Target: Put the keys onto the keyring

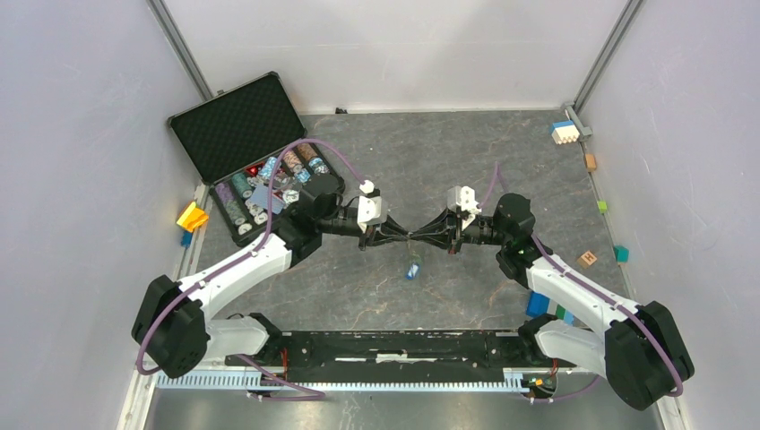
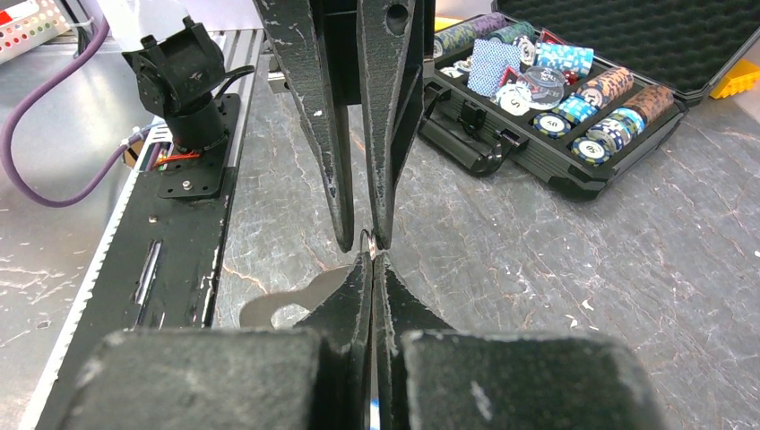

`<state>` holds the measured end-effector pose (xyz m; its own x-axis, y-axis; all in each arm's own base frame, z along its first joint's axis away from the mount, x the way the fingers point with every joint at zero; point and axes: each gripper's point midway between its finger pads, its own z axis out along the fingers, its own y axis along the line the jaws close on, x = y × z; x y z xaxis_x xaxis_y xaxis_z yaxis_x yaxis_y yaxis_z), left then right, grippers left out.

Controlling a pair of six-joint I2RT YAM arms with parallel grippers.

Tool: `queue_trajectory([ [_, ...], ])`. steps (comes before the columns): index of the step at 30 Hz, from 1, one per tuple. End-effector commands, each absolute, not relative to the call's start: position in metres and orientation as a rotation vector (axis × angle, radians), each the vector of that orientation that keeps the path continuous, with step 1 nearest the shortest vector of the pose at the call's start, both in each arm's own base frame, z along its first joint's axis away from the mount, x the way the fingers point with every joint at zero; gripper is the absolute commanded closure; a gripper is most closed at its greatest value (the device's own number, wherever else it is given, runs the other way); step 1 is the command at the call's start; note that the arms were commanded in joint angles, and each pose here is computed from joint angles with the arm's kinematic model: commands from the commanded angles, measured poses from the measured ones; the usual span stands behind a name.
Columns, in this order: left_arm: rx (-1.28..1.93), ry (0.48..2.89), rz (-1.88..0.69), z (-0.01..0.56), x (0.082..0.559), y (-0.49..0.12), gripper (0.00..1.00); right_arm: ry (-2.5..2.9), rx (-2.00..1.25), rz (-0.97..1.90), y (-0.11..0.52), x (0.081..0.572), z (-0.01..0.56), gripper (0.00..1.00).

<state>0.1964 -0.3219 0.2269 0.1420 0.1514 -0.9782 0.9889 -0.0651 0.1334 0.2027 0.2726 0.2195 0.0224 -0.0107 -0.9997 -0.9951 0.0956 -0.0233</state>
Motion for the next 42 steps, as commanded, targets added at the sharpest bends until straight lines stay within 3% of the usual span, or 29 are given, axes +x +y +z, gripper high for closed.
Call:
queue_trajectory([
  [1, 1.445, 1.13, -1.05, 0.237, 0.195, -0.325, 0.78, 1.188, -1.155, 1.08, 0.273, 0.206, 0.231, 1.0],
  [13, 1.44, 1.153, -1.056, 0.233, 0.198, -0.327, 0.76, 1.182, -1.15, 1.08, 0.272, 0.205, 0.233, 1.0],
  [18, 1.438, 1.155, -1.06, 0.233, 0.198, -0.328, 0.87, 1.181, -1.149, 1.08, 0.272, 0.205, 0.234, 1.0],
  [20, 1.439, 1.153, -1.063, 0.233, 0.198, -0.328, 0.97, 1.181, -1.149, 1.08, 0.272, 0.205, 0.234, 1.0],
  [24, 1.423, 1.172, -1.056, 0.235, 0.2, -0.328, 0.98, 1.185, -1.15, 1.077, 0.272, 0.206, 0.231, 0.99],
  [26, 1.436, 1.208, -1.027, 0.234, 0.203, -0.326, 0.98, 1.187, -1.164, 1.063, 0.272, 0.206, 0.228, 0.88],
  [29, 1.538, 1.295, -0.942, 0.225, 0.204, -0.321, 0.98, 1.19, -1.203, 1.023, 0.271, 0.209, 0.222, 0.64],
  [31, 1.614, 1.359, -0.87, 0.222, 0.205, -0.315, 0.98, 1.193, -1.227, 0.993, 0.269, 0.21, 0.22, 0.56],
  [42, 1.963, 1.615, -0.517, 0.228, 0.196, -0.293, 0.98, 1.139, -1.217, 0.974, 0.267, 0.206, 0.237, 0.53],
])
